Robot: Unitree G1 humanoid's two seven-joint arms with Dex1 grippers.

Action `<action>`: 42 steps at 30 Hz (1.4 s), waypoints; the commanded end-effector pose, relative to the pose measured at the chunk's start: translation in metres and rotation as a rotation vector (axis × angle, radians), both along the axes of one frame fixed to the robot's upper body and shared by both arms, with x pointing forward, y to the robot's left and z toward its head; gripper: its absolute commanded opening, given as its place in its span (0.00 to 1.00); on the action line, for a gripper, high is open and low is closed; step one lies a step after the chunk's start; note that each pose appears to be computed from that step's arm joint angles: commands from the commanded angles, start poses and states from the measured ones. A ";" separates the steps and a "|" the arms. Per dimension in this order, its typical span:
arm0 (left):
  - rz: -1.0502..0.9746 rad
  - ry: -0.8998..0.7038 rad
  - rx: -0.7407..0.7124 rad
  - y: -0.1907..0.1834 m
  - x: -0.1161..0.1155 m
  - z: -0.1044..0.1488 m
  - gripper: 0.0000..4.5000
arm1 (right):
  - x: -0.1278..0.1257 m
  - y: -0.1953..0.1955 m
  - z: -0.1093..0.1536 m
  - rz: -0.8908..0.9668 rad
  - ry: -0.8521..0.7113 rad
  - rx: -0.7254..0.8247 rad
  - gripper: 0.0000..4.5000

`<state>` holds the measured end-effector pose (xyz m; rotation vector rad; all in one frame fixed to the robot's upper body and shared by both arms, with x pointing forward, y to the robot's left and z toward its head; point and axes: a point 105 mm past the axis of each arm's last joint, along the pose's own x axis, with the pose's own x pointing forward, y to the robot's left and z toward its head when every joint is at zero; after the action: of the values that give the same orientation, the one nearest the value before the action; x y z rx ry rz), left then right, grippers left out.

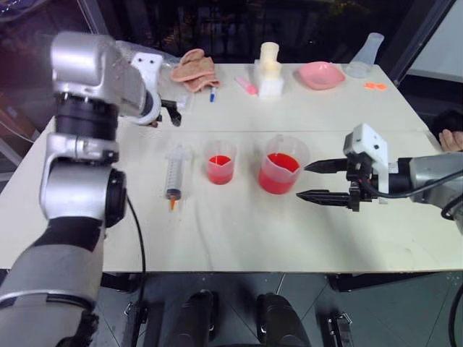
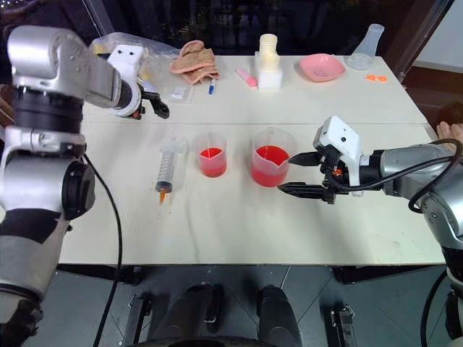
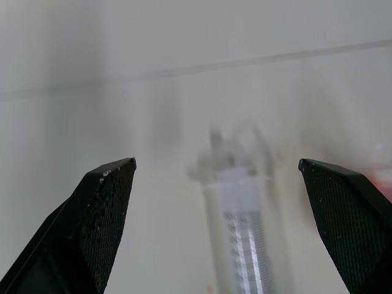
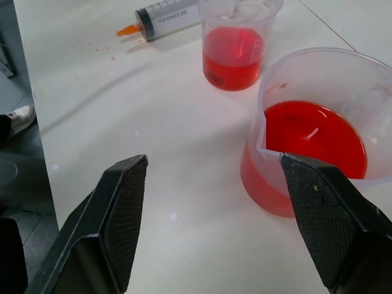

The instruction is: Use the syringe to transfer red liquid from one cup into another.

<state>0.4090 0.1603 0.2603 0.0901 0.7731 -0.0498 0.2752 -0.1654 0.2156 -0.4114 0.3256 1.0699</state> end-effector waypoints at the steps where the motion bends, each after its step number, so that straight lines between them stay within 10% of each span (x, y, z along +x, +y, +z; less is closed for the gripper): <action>1: 0.065 0.087 -0.002 0.001 -0.003 0.000 1.00 | -0.003 0.001 0.009 0.013 -0.031 -0.010 0.80; 12: 0.162 0.288 -0.008 -0.003 -0.011 -0.049 1.00 | -0.005 0.001 0.009 0.010 -0.026 -0.016 0.80; 42: 0.296 0.227 -0.068 -0.017 0.013 -0.108 0.94 | -0.012 -0.001 0.008 -0.037 -0.026 -0.006 0.80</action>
<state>0.4190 0.1414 0.1488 -0.0995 1.0320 0.1866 0.2660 -0.1664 0.2114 -0.3898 0.3583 1.0381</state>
